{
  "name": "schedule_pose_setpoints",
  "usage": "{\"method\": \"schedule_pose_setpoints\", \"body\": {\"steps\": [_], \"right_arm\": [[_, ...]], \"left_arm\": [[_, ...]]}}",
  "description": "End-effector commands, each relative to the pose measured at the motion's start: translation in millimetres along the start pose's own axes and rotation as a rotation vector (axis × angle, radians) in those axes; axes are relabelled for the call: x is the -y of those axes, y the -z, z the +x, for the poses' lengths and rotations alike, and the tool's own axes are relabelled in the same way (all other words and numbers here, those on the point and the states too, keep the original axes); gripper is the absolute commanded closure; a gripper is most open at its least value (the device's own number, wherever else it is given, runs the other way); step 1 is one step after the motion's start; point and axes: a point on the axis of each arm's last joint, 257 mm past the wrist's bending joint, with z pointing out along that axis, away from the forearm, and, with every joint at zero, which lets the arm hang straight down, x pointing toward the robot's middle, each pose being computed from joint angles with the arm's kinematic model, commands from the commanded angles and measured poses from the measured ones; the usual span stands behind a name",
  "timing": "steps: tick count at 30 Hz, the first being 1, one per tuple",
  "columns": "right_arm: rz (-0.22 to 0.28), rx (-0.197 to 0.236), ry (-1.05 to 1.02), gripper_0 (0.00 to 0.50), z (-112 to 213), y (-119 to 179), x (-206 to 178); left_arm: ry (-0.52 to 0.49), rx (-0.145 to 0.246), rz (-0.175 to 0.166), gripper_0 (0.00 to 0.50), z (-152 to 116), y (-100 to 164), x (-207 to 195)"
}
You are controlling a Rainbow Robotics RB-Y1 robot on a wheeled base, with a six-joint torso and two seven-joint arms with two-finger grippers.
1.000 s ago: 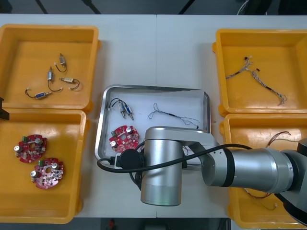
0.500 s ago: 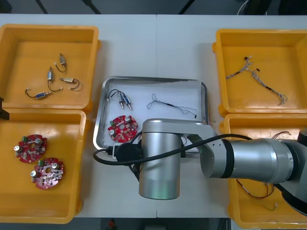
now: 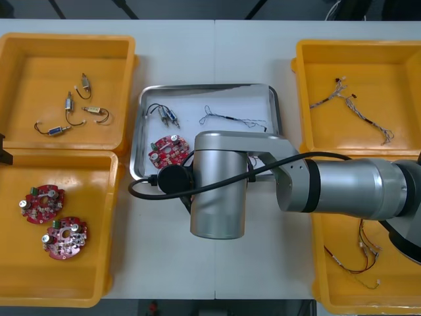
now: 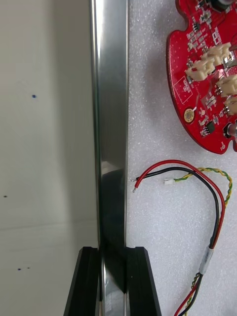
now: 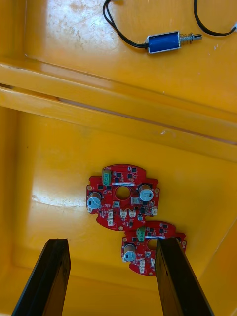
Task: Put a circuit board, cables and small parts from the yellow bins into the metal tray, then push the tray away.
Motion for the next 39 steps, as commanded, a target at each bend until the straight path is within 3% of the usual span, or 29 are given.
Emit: {"method": "schedule_pose_setpoints", "body": {"steps": [1,18,39], "right_arm": [[0.06,-0.012,0.044,0.5,0,5,41],[0.167,-0.02,0.047,0.5,6,-16,121],[0.298,0.125,0.044,0.5,-5,-38,206]], "left_arm": [[-0.017,0.039,-0.042,0.0,-10,13,-12],[-0.017,0.039,-0.042,0.0,-10,13,-12],[-0.017,0.039,-0.042,0.0,-10,13,-12]]}}
